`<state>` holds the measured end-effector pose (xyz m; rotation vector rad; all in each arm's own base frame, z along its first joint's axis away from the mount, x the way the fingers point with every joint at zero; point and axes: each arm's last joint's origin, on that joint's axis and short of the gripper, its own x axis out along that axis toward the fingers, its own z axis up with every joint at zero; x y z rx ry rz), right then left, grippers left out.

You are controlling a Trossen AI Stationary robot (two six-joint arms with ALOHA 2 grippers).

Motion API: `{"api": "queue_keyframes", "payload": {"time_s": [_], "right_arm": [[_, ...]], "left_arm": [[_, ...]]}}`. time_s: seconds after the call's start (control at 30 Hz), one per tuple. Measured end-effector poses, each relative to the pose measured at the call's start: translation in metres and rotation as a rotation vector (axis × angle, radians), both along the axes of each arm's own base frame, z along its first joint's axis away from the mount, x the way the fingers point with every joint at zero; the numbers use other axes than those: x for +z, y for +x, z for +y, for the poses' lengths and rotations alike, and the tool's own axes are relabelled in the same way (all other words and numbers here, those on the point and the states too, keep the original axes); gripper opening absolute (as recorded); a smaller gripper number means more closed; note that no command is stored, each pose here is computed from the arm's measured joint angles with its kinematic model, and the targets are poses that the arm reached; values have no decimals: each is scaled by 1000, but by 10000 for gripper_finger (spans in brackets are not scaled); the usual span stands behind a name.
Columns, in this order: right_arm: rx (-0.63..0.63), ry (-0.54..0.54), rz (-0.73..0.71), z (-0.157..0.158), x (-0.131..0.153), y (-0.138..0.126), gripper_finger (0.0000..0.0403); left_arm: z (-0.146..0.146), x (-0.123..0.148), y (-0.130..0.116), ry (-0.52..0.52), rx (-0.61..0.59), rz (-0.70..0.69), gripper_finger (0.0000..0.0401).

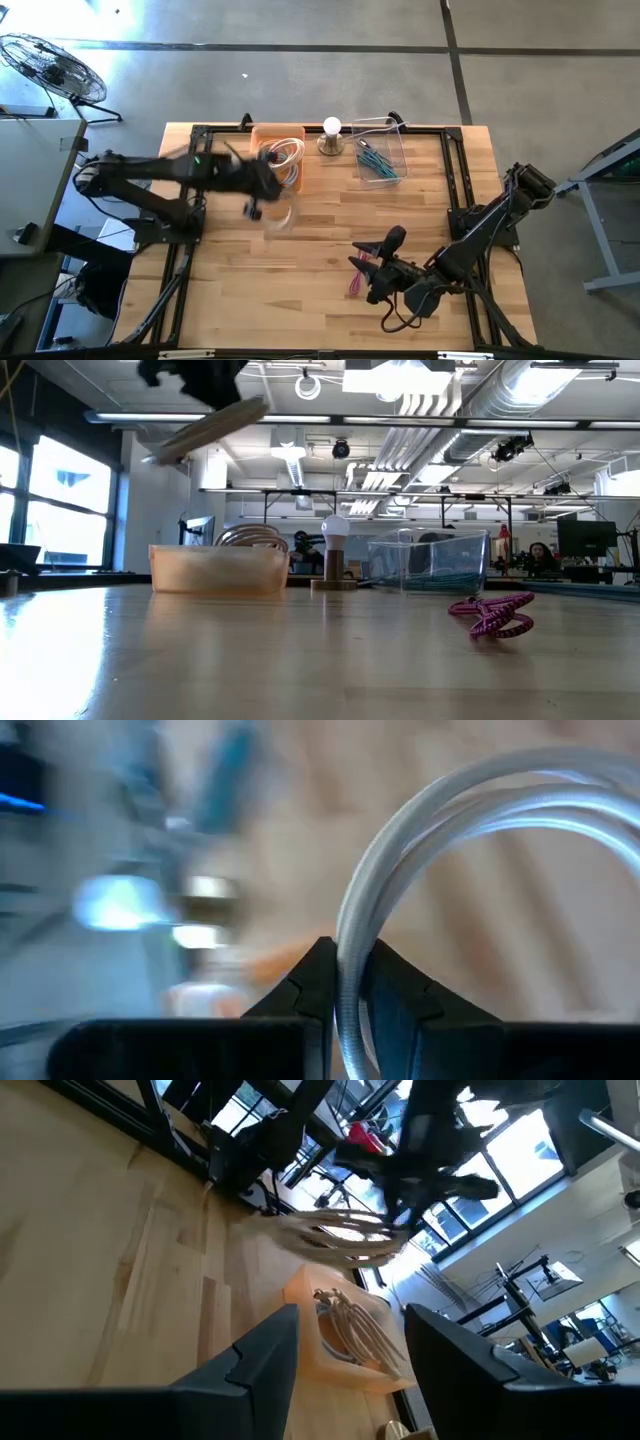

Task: Pick & Place USB Port
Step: Put the light brown HDMI cable into the orange bin

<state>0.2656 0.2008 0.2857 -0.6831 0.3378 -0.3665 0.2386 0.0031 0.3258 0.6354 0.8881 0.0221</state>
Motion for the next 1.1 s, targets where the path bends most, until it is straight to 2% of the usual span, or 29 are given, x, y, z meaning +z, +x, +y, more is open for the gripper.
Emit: {"api": "queue_keyframes", "payload": {"time_s": [0.1, 0.2, 0.27, 0.37, 0.57, 0.7, 0.83, 0.9, 1.0, 1.1], "right_arm": [[-12, -19, 2, 0, 0, 0, 177], [-31, -36, 0, -1, 0, 0, 177], [-39, -43, 0, -1, 1, -1, 177], [-40, -59, 9, -1, 0, -1, 177], [-44, -83, 28, -3, -1, -1, 177], [-65, -87, 48, -8, -4, 1, 177], [-94, -81, 75, -15, -10, 2, 177], [-108, -78, 89, -19, -12, 2, 177], [-127, -73, 105, -24, -15, 3, 177], [-140, -67, 120, -28, -17, 4, 177]], "left_arm": [[28, 37, 1, 81, 42, -91, 36], [58, 58, -5, 118, 112, -116, 35], [80, 64, -7, 117, 159, -141, 35], [115, 56, -12, 76, 228, -104, 35], [186, 8, -7, -56, 359, -7, 35], [225, -46, 6, -168, 374, 51, 35], [248, -111, 18, -352, 352, 162, 35], [255, -134, 22, -401, 347, 212, 35], [258, -156, 26, -441, 335, 263, 35], [258, -158, 27, -436, 330, 268, 35]]}}
